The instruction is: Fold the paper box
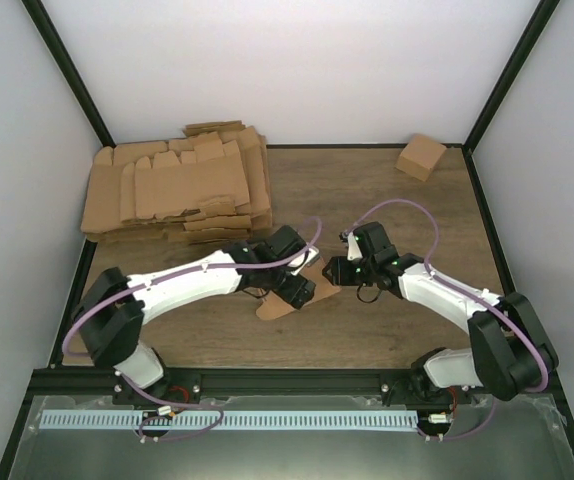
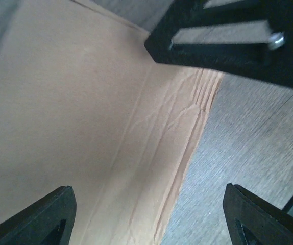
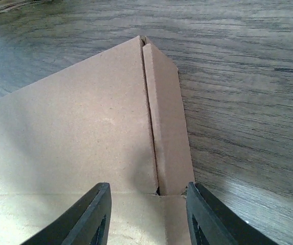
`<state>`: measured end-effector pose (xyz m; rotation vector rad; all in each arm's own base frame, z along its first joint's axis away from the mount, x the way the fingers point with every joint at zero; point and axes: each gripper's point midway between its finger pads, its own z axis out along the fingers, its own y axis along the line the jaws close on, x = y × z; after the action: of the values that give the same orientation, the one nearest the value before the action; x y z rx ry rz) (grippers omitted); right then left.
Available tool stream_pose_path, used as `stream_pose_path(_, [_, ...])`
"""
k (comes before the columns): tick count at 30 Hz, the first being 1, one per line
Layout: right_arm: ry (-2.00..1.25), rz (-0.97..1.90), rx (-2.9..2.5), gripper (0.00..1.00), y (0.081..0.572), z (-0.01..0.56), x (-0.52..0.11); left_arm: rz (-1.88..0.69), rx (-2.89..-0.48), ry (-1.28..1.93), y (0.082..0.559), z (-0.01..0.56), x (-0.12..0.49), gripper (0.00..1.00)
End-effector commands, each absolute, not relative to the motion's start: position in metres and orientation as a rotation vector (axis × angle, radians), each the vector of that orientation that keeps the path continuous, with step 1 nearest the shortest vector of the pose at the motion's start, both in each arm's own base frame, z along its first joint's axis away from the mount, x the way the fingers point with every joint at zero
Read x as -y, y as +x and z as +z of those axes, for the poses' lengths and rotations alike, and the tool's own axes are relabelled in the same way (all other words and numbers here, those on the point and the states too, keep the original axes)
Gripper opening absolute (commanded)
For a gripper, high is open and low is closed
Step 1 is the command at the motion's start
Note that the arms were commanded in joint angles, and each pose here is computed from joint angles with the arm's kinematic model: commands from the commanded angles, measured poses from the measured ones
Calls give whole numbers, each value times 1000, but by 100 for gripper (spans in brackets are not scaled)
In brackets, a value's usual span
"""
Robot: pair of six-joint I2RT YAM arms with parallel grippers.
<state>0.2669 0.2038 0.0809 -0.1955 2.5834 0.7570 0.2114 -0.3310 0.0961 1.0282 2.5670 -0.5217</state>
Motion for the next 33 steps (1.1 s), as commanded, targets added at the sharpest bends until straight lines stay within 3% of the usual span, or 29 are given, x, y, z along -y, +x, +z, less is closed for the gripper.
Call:
stream_pose_path(1, [-206, 716, -2578, 43, 273, 79, -201, -495, -2535, 783, 228, 142, 316, 84])
stream_pose_path(9, [-223, 719, -2561, 43, 278, 83, -204, -646, -2573, 266, 242, 151, 245, 86])
stream_pose_path(17, [-246, 753, -2582, 40, 275, 73, -209, -826, -2621, 89, 235, 113, 219, 81])
stream_pose_path(33, [-271, 757, -2598, 34, 269, 66, -208, -1044, -2659, 35, 234, 77, 233, 54])
